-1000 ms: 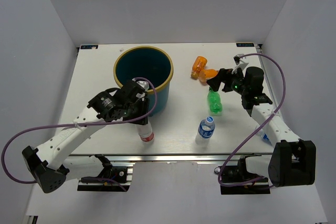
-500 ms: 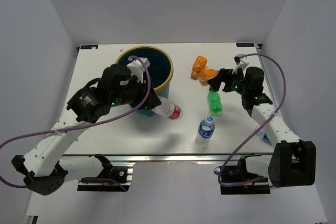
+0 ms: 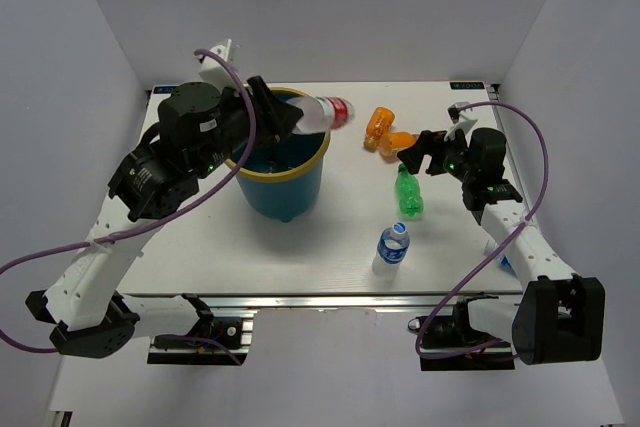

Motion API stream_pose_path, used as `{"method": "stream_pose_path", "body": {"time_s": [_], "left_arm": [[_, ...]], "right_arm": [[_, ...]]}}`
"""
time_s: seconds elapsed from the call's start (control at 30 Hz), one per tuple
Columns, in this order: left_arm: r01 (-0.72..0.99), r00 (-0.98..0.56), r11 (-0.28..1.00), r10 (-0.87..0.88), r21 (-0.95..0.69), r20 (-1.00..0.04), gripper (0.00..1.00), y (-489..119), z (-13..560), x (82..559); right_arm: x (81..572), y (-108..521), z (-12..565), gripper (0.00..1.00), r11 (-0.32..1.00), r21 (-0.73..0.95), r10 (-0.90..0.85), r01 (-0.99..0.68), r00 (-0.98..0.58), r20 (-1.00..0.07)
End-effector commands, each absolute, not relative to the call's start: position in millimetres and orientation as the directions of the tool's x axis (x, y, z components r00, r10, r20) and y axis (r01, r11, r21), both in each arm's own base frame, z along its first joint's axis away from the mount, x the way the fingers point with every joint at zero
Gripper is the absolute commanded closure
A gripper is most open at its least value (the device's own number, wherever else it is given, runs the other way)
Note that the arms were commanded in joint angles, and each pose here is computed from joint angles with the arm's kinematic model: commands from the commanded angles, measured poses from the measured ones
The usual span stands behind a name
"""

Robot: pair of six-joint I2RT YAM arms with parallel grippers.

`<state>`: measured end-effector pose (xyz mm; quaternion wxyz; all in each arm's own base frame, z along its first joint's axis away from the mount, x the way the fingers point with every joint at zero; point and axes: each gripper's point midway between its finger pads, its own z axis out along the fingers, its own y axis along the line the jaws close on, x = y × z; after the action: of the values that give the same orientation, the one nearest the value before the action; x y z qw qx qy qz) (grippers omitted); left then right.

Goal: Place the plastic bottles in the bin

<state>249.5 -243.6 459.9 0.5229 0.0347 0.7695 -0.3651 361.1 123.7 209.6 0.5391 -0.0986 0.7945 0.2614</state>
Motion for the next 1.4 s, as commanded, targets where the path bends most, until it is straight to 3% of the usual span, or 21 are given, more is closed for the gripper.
{"method": "stream_pose_path", "body": {"time_s": [0.0,0.2,0.33,0.47,0.73,0.77,0.83,0.87,0.93,0.97,1.03,1.27,1.37], "left_arm": [[0.129,-0.207,0.806,-0.548,-0.578,-0.811,1.00,-175.9,483.6,287.2],[0.026,-0.043,0.795,-0.605,-0.607,-0.795,1.00,-132.1,503.5,282.5],[-0.034,-0.067,0.803,-0.595,-0.594,-0.801,1.00,-126.7,481.9,282.1],[-0.114,-0.187,0.846,-0.533,-0.521,-0.825,1.00,-142.1,433.7,295.2],[-0.250,-0.270,0.871,-0.482,-0.422,-0.834,1.00,-143.4,376.4,331.6],[-0.256,-0.273,0.869,-0.486,-0.424,-0.830,0.97,-140.4,372.3,334.9],[-0.273,-0.290,0.864,-0.492,-0.422,-0.821,0.81,-131.7,356.4,342.1],[-0.247,-0.281,0.856,-0.512,-0.454,-0.812,0.63,-134.6,359.4,345.0],[-0.233,-0.278,0.860,-0.505,-0.453,-0.817,0.43,-133.5,357.3,348.0],[-0.196,-0.281,0.875,-0.482,-0.443,-0.830,0.24,-137.3,362.5,350.2],[-0.160,-0.248,0.877,-0.481,-0.454,-0.841,0.04,-138.5,385.5,353.1],[0.006,-0.199,0.901,-0.424,-0.434,-0.883,0.02,-156.8,443.1,364.6],[-0.004,-0.157,0.910,-0.409,-0.414,-0.899,0.02,-148.5,461.2,371.6]], "right_arm": [[361.3,129.3,237.6,0.11,0.822,0.271,0.113,-0.501,-0.322,-0.940],[361.8,129.3,246.4,0.11,0.821,0.254,0.107,-0.510,-0.299,-0.948],[361.5,130.4,245.4,0.11,0.818,0.264,0.111,-0.512,-0.309,-0.945],[351.4,135.6,253.6,0.11,0.797,0.260,0.090,-0.545,-0.318,-0.944],[308.8,156.1,291.8,0.11,0.835,0.139,0.026,-0.532,-0.214,-0.976],[304.9,160.4,293.6,0.11,0.834,0.139,0.023,-0.534,-0.219,-0.976],[289.8,174.2,297.2,0.11,0.821,0.137,-0.001,-0.554,-0.242,-0.970],[290.3,170.9,295.6,0.11,0.848,0.128,-0.005,-0.515,-0.250,-0.968],[281.8,174.3,294.9,0.11,0.867,0.117,-0.016,-0.484,-0.262,-0.965],[273.0,184.6,294.4,0.11,0.853,0.114,-0.031,-0.509,-0.268,-0.963],[265.7,184.8,287.4,0.11,0.870,0.106,-0.055,-0.481,-0.308,-0.950],[236.1,195.0,255.9,0.11,0.890,0.081,-0.137,-0.448,-0.433,-0.891],[224.1,193.3,250.1,0.11,0.881,0.071,-0.168,-0.468,-0.448,-0.878]]}}
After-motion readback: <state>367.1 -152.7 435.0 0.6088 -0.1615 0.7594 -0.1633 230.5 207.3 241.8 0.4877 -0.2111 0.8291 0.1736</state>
